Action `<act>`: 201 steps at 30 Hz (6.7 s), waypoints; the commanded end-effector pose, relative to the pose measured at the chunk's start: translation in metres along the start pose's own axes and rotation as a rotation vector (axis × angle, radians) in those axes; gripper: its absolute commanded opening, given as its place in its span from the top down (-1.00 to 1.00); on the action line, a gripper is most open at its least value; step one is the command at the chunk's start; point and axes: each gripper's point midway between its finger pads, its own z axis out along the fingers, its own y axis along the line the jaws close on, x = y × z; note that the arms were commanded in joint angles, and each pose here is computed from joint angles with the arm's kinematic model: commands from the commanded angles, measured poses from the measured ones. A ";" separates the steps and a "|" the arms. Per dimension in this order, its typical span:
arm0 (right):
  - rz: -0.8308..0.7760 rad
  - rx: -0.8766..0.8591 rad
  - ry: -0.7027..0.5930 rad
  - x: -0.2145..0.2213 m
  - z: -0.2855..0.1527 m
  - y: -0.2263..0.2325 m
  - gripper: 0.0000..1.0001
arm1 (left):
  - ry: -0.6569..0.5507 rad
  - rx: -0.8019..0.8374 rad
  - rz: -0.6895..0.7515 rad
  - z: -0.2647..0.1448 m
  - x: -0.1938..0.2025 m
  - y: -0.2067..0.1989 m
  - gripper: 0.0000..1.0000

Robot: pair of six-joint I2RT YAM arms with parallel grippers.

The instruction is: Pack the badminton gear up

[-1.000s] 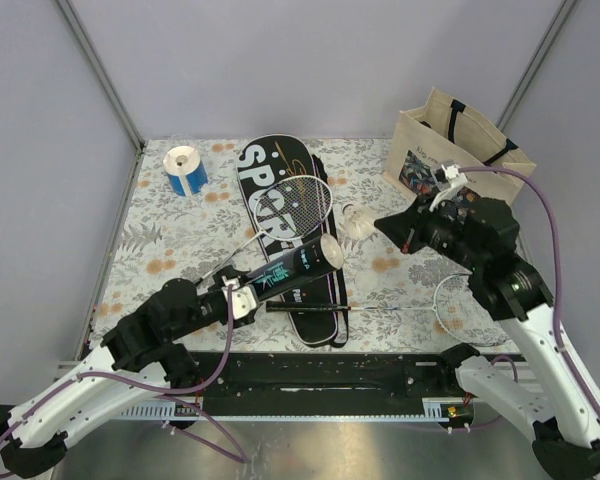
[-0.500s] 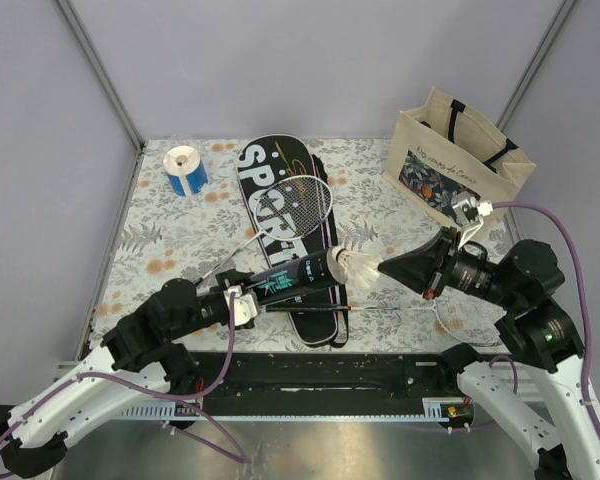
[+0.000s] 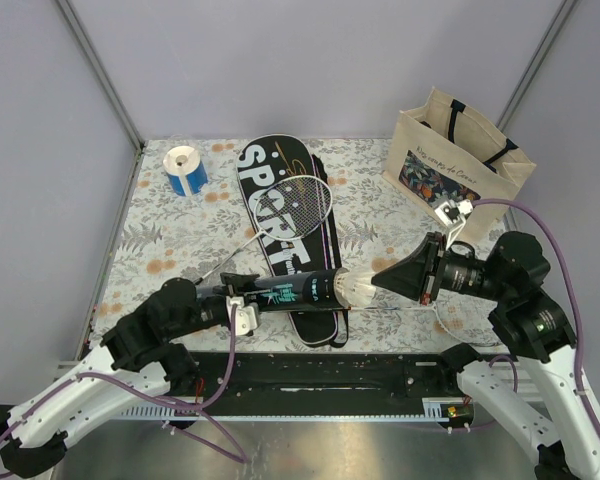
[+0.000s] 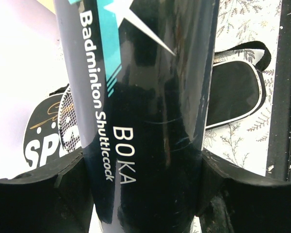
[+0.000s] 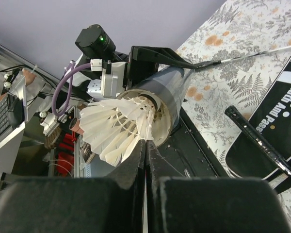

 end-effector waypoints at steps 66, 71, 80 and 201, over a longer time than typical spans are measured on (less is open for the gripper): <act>-0.071 0.425 -0.077 0.000 0.011 -0.074 0.07 | 0.072 -0.039 -0.043 0.023 -0.007 0.027 1.00; -0.093 0.300 -0.097 -0.002 0.003 -0.044 0.03 | 0.053 -0.019 -0.038 0.021 -0.011 0.024 1.00; -0.127 0.058 -0.047 0.002 0.020 -0.006 0.02 | 0.035 -0.003 -0.048 0.020 -0.016 0.021 1.00; 0.168 1.336 0.279 0.166 0.004 -0.368 0.75 | -0.031 -0.235 -0.182 -0.012 -0.019 0.044 1.00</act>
